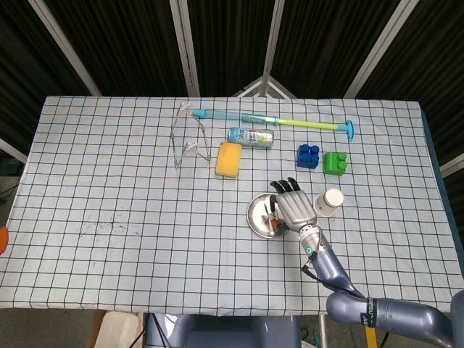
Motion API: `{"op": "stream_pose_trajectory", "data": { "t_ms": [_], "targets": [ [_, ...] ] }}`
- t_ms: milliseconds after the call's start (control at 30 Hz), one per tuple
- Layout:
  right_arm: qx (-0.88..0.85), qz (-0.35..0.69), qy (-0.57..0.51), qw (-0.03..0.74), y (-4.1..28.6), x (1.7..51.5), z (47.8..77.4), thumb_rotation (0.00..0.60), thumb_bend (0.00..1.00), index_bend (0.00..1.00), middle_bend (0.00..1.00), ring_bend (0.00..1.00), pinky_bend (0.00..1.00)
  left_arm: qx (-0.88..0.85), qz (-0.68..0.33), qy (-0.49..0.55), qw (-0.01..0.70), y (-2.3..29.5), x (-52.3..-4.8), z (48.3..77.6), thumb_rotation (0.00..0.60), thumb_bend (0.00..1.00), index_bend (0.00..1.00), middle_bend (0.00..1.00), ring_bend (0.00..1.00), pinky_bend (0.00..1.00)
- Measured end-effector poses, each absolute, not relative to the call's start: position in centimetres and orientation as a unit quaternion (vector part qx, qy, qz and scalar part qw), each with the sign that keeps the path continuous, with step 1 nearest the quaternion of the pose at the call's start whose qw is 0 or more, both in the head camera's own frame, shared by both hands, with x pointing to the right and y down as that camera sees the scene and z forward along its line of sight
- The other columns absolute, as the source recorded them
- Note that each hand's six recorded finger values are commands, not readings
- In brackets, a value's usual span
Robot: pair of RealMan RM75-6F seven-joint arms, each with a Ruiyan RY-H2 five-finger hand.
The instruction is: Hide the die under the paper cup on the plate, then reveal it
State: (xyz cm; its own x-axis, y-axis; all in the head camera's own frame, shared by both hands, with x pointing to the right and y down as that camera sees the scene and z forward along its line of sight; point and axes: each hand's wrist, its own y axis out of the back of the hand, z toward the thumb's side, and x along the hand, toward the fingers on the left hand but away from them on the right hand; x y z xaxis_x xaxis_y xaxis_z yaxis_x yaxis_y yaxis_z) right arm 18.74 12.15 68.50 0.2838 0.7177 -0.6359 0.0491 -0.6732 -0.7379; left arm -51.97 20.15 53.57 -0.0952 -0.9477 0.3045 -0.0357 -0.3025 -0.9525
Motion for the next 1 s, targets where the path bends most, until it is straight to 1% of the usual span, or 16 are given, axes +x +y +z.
{"op": "stream_pose_trajectory", "data": {
  "t_ms": [700, 733, 767, 833, 900, 933, 967, 1000],
  "targets": [
    [-0.742, 0.549, -0.253, 0.290, 12.7, 19.0, 72.8, 0.600, 0.41, 0.60, 0.16, 0.11, 0.00, -0.543, -0.596, 0.447, 0.387, 20.0, -52.2, 53.7, 0.600, 0.70, 0.22, 0.00, 0.00, 0.12],
    [-0.743, 0.548, -0.253, 0.288, 12.7, 19.0, 73.0, 0.600, 0.40, 0.58, 0.16, 0.11, 0.00, -0.543, -0.597, 0.446, 0.387, 20.0, -52.1, 53.7, 0.600, 0.70, 0.23, 0.00, 0.00, 0.12],
    [-0.744, 0.548, -0.253, 0.288, 12.7, 19.0, 73.0, 0.600, 0.36, 0.52, 0.16, 0.11, 0.00, -0.544, -0.597, 0.445, 0.388, 20.0, -52.1, 53.8, 0.600, 0.70, 0.22, 0.00, 0.00, 0.12],
    [-0.742, 0.548, -0.254, 0.290, 12.6, 19.1, 73.2, 0.600, 0.26, 0.39, 0.16, 0.10, 0.00, -0.544, -0.597, 0.444, 0.388, 20.0, -52.0, 53.8, 0.600, 0.70, 0.23, 0.00, 0.00, 0.12],
    [-0.741, 0.549, -0.255, 0.293, 12.5, 19.1, 73.3, 0.600, 0.15, 0.22, 0.15, 0.08, 0.00, -0.544, -0.598, 0.443, 0.388, 20.0, -52.0, 53.9, 0.600, 0.70, 0.23, 0.00, 0.00, 0.12],
    [-0.740, 0.549, -0.255, 0.293, 12.5, 19.2, 73.3, 0.600, 0.12, 0.16, 0.14, 0.07, 0.00, -0.543, -0.598, 0.443, 0.388, 20.0, -52.0, 53.9, 0.600, 0.70, 0.23, 0.00, 0.00, 0.12],
    [-0.739, 0.550, -0.256, 0.295, 12.4, 19.2, 73.3, 0.600, 0.09, 0.08, 0.13, 0.07, 0.00, -0.543, -0.598, 0.443, 0.388, 20.0, -52.0, 53.9, 0.600, 0.70, 0.23, 0.00, 0.00, 0.12],
    [-0.737, 0.551, -0.256, 0.297, 12.3, 19.3, 73.2, 0.600, 0.07, 0.04, 0.12, 0.06, 0.00, -0.542, -0.598, 0.444, 0.388, 20.0, -52.1, 53.8, 0.600, 0.70, 0.23, 0.00, 0.00, 0.12]
  ]
}}
